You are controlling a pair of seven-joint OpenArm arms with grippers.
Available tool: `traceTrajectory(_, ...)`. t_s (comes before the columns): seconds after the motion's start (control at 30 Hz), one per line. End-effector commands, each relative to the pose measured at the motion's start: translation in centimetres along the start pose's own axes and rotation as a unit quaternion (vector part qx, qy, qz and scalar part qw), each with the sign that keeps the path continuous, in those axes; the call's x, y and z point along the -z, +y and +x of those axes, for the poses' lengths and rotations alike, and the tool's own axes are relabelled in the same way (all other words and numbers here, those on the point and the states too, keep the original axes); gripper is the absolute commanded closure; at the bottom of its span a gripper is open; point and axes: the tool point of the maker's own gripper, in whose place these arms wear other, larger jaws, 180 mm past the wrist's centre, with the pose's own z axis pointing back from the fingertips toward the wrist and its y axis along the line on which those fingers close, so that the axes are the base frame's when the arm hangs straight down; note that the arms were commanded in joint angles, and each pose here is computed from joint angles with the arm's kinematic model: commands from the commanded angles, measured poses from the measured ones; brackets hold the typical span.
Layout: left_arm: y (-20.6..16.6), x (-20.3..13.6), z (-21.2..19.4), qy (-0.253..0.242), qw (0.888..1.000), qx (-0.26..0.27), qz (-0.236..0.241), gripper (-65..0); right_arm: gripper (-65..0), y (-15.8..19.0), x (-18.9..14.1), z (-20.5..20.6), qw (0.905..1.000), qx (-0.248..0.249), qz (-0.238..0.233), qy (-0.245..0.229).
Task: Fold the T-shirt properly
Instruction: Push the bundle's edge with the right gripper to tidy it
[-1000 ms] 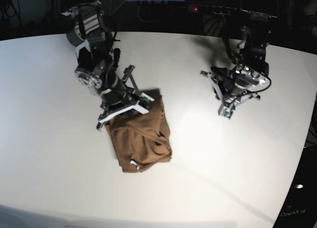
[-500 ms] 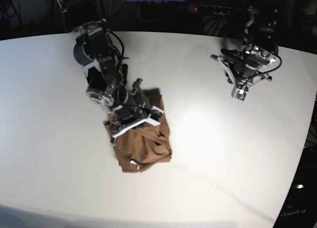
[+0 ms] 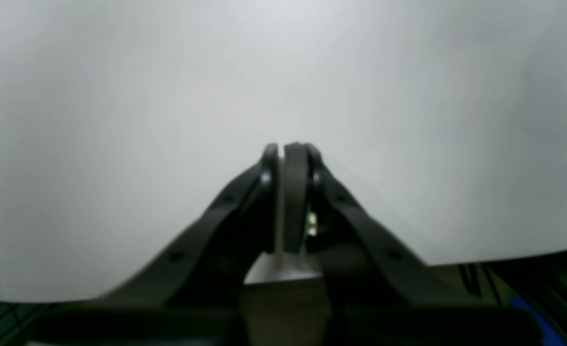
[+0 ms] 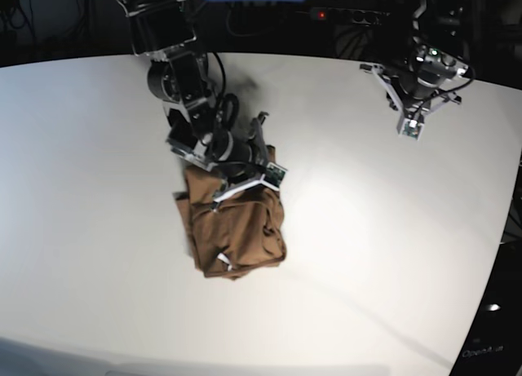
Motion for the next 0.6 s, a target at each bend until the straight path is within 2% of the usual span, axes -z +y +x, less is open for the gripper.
traceTrajectory(0.0, 0.6, -0.5, 0.1, -0.006, 1.0, -0.001, 0.008, -2.2, -0.4, -0.6, 0.0, 1.1, 0.9999, -0.004, -0.005, -0.013)
traceTrajectory(0.3, 0.8, -0.5, 0.1, -0.006, 1.0, -0.003, 0.01, -2.2, -0.4, -4.1, -1.4, 1.8, 0.9982, -0.037, -0.045, -0.017)
traceTrajectory(0.57, 0.6, -0.4, 0.4, -0.01, 1.0, -0.004, 0.008, -2.2, -0.4, -7.6, -4.2, 1.4, 0.9915, -0.079, -0.102, 0.021)
